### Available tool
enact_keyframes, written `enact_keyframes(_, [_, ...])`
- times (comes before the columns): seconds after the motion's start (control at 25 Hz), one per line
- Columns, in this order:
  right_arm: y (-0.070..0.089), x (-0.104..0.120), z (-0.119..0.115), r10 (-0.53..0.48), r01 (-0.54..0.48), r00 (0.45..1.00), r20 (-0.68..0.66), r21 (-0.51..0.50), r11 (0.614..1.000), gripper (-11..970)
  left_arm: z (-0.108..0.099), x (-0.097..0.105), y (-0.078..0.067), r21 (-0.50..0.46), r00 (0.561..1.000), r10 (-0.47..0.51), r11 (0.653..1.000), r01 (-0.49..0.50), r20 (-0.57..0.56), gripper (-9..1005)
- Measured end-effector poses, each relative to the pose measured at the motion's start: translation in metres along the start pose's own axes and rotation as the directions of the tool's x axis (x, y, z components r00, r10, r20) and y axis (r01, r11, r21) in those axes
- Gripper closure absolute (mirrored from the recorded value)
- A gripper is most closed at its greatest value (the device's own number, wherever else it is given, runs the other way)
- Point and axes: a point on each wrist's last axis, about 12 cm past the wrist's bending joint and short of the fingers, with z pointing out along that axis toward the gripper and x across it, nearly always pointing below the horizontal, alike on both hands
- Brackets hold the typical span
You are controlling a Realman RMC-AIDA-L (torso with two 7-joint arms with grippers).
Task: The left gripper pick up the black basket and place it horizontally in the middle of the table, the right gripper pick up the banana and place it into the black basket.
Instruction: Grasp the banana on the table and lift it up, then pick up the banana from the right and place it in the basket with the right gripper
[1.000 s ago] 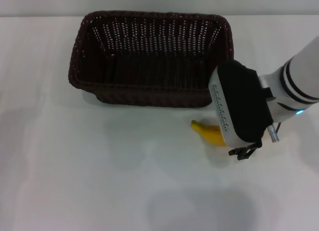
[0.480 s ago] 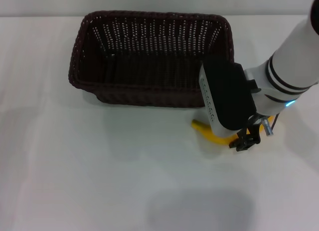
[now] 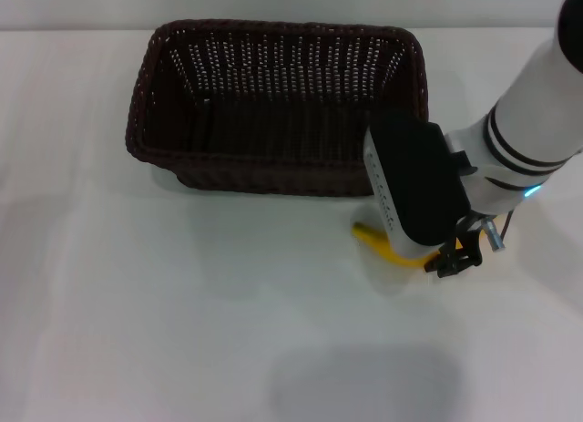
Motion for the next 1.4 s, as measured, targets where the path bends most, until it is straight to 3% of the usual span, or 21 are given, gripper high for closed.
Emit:
enact_keyframes(0.76, [0.018,0.030,-0.040,0.035,-0.032,0.999,0.034,-0.087,0.996,450,-0.001,0.001,0.000,-0.004,1.000,-0.015,1.000,0.015,-0.001,205])
enact_keyframes(1.08, [0.013,0.049,-0.086,0.097,-0.102,0.994,0.052,0.102,0.990,439,0.001,0.001,-0.001,0.001,1.000,-0.015,1.000,0.015,-0.001,205])
enact_keyframes(1.4, [0.003,0.024,-0.130,0.008,-0.054,0.990,0.142,0.322,0.945,428,0.000,0.000,0.000,-0.003,1.000,-0.015,1.000,0.015,0.004,206])
